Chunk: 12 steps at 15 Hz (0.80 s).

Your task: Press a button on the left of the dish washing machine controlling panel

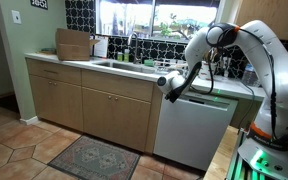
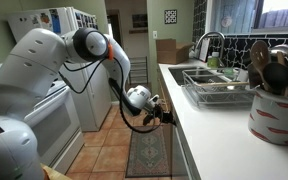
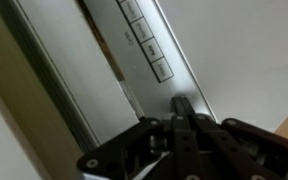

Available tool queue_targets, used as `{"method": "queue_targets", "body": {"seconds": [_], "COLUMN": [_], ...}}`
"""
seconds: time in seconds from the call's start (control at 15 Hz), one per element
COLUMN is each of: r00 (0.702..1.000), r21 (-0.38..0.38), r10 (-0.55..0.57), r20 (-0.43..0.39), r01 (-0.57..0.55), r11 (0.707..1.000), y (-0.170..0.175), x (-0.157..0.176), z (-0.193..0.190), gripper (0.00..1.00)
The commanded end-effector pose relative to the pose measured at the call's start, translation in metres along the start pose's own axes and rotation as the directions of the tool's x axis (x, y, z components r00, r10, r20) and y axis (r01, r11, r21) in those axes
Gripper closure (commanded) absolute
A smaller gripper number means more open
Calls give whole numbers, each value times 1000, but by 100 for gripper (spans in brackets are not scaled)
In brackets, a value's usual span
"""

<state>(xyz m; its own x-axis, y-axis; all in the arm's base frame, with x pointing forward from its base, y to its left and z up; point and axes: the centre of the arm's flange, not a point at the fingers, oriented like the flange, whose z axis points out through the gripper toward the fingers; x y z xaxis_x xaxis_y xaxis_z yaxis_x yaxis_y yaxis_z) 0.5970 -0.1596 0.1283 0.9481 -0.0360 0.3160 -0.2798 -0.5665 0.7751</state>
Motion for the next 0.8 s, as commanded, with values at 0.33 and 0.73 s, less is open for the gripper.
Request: {"method": "queue_targets", "body": {"seconds": [0.33, 0.73], "r00": [999, 998], "r21": [-96, -177], "r10": [-37, -53], "r20": [19, 46], "r01": [39, 60], "r11": [995, 982], "y": [-27, -47], "x": [2, 6], "z": [21, 35], "gripper": [100, 100]}}
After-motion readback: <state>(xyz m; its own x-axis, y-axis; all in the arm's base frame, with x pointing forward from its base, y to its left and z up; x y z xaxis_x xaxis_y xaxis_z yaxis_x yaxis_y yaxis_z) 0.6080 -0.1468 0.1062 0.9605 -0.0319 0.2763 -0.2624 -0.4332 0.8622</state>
